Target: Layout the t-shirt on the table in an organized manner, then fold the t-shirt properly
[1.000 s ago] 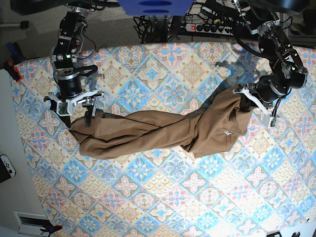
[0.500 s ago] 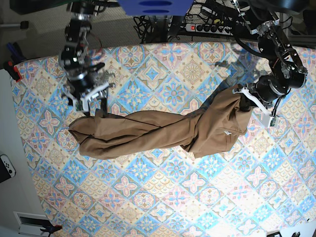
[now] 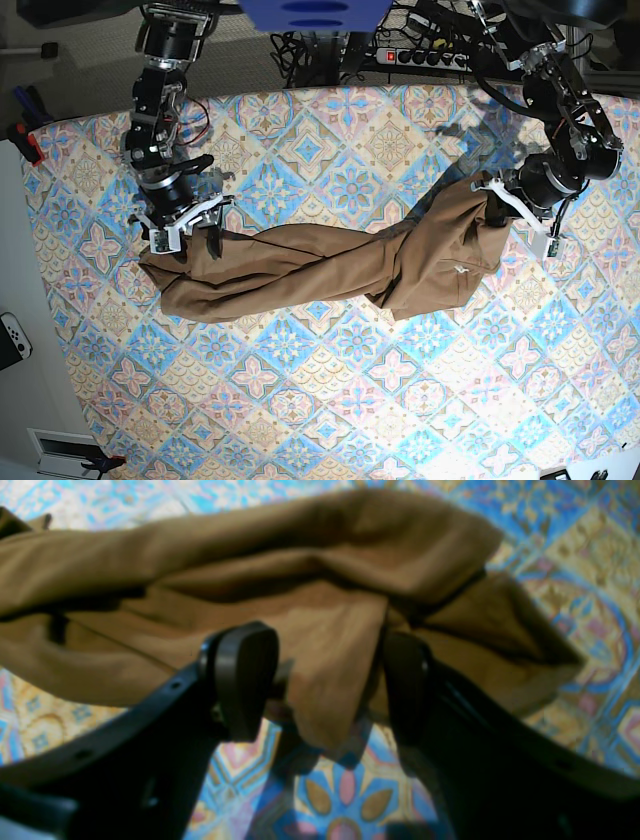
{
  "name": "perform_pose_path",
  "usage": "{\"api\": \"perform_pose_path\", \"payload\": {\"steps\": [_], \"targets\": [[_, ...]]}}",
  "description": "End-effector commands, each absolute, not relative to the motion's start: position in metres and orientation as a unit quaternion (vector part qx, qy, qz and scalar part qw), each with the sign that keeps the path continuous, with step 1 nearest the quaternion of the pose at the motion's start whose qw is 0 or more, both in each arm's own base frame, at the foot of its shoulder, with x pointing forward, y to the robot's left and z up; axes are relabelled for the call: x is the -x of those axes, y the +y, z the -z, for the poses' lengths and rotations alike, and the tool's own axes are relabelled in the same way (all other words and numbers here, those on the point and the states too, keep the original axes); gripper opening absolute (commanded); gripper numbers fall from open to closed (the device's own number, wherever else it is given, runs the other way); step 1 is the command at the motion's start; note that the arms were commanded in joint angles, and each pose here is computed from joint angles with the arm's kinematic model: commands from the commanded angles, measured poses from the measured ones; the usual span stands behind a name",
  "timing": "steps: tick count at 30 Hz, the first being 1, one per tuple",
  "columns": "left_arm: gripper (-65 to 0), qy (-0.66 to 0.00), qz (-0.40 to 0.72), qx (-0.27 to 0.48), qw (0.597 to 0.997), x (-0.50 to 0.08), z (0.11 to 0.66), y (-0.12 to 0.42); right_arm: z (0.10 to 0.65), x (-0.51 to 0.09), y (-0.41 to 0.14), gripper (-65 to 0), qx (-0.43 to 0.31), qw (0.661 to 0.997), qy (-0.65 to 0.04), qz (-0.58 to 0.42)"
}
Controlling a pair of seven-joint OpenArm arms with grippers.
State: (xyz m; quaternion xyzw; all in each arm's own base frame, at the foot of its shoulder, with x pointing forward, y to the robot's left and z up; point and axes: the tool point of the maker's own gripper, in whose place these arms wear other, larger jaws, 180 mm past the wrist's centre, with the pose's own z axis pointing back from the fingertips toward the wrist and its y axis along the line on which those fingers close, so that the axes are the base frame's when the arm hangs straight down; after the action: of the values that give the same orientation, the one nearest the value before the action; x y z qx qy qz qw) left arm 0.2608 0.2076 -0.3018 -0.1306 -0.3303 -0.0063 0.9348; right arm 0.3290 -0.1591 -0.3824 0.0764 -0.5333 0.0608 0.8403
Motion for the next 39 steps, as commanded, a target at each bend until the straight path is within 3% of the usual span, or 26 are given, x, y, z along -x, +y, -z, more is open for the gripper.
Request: {"api": "perform_pose_path", "payload": {"steps": [1, 8, 14, 17, 20, 31, 39], "targets": [[-65.0, -0.346, 0.013, 0.127, 0.930, -0.266, 0.293, 0.209, 0.370, -0.338, -0.160, -29.5, -0.079, 0.826, -0.555, -0.061], [-65.0, -0.346, 0.013, 0.127, 0.930, -0.266, 0.293, 0.209, 0.405, -0.326, -0.159, -29.5, -0.092, 0.850, -0.517, -0.047], [-65.0, -0.346, 0.013, 0.127, 0.930, -0.266, 0.293, 0.209, 0.407, -0.325, -0.159, -30.5, -0.092, 0.851, -0.515, -0.046], [-65.0, -0.346, 0.013, 0.127, 0.930, -0.266, 0.293, 0.209, 0.407, -0.325, -0.154, -41.8, -0.097, 0.851, -0.514, -0.052], [-65.0, -0.346, 0.013, 0.127, 0.930, -0.266, 0.293, 0.209, 0.406, -0.326, -0.141, -64.6, -0.106, 0.849, -0.513, -0.066], [-65.0, -0.343, 0.013, 0.130, 0.930, -0.264, 0.294, 0.208, 0.371, -0.311, -0.141, -65.0, -0.088, 0.829, -0.545, -0.086], [-65.0, -0.328, 0.017, 0.138, 0.934, -0.250, 0.301, 0.204, 0.289, -0.305, -0.178, -65.0, -0.014, 0.776, -0.624, -0.088]]}}
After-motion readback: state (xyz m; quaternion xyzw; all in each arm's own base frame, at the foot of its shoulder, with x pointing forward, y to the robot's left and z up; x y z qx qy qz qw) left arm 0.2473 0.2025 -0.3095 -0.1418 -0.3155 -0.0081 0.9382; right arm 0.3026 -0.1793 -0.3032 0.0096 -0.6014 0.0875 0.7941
